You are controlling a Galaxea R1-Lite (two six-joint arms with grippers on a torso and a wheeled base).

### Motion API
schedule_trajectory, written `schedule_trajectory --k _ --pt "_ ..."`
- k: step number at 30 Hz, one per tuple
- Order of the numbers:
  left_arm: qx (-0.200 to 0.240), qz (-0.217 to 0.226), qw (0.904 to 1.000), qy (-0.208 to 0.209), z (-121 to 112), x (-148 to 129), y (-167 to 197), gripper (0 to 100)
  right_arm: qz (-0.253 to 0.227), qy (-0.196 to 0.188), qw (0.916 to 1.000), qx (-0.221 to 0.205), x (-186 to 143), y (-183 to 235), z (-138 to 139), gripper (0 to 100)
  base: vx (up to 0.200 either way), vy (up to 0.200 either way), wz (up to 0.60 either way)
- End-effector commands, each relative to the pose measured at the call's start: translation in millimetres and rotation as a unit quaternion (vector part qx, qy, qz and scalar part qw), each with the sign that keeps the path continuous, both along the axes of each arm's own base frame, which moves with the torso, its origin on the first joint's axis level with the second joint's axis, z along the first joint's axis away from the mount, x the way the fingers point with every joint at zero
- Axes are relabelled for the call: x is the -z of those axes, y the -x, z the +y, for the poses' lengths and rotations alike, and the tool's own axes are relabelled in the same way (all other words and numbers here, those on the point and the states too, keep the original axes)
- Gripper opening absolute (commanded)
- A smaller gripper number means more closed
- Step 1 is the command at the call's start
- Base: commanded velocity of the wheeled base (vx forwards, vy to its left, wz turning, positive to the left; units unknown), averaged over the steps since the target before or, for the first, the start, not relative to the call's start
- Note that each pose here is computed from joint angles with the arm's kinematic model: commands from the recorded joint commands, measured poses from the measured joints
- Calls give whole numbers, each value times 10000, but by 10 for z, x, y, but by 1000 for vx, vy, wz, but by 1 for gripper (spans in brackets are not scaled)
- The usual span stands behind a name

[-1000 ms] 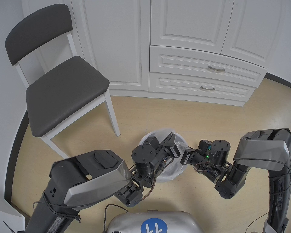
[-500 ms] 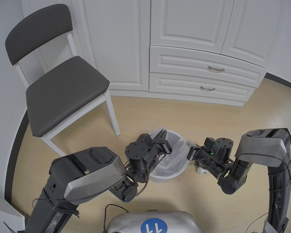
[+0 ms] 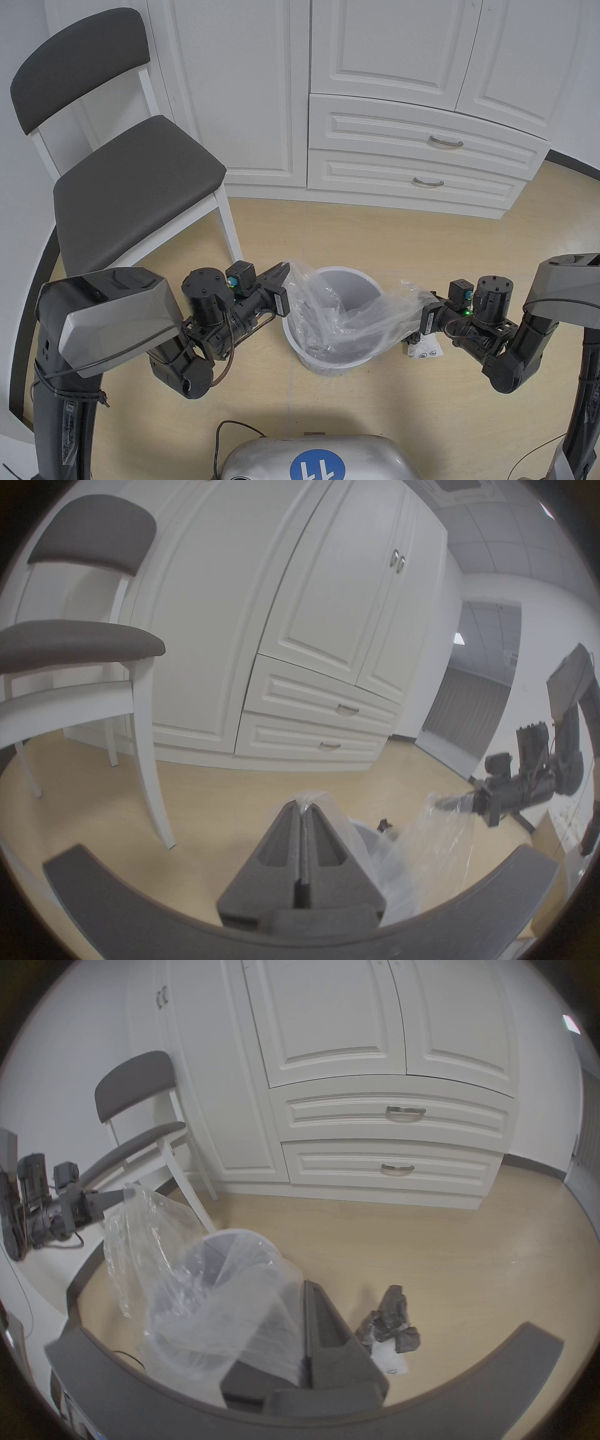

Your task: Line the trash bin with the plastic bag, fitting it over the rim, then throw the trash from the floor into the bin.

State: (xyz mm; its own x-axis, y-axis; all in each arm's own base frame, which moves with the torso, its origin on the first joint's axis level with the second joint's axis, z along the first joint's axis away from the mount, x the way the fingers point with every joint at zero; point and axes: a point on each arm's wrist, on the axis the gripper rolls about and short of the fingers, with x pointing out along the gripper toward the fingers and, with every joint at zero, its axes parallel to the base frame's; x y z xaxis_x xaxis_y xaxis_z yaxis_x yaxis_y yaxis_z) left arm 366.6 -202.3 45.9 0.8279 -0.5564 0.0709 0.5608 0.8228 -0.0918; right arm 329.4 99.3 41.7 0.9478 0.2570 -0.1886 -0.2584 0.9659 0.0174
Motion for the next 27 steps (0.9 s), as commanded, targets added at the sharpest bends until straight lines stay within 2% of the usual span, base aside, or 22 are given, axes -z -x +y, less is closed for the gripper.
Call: schedule_trajectory --k 1,6,10,12,13,15,16,18,22,27 --pt "-60 194 9988 -444 190 75 29 0 202 497 9985 120 97 73 -143 0 0 0 0" --pt "-129 185 9953 -946 243 212 22 0 425 1012 9939 142 182 142 -259 0 0 0 0" --pt "-271 143 9907 -1326 396 239 31 0 562 1454 9876 188 223 208 -380 0 0 0 0" --pt "-330 147 9888 -1446 466 228 26 0 615 1731 9827 242 248 236 -438 0 0 0 0" --pt "-330 147 9888 -1446 466 228 26 0 615 1731 9827 242 248 236 -438 0 0 0 0" --pt "-355 303 9864 -1576 536 224 54 0 801 2234 9711 251 310 325 -533 0 0 0 0" --pt "-350 327 9861 -1593 545 216 63 0 831 2335 9685 232 321 345 -546 0 0 0 0" --pt "-261 494 9843 -1677 570 209 117 0 934 2695 9583 180 357 412 -586 0 0 0 0" --pt "-47 600 9811 -1840 621 182 208 0 1054 2896 9512 157 388 479 -583 0 0 0 0" --pt "102 611 9778 -2004 669 158 286 0 1092 2947 9493 90 371 550 -569 0 0 0 0"
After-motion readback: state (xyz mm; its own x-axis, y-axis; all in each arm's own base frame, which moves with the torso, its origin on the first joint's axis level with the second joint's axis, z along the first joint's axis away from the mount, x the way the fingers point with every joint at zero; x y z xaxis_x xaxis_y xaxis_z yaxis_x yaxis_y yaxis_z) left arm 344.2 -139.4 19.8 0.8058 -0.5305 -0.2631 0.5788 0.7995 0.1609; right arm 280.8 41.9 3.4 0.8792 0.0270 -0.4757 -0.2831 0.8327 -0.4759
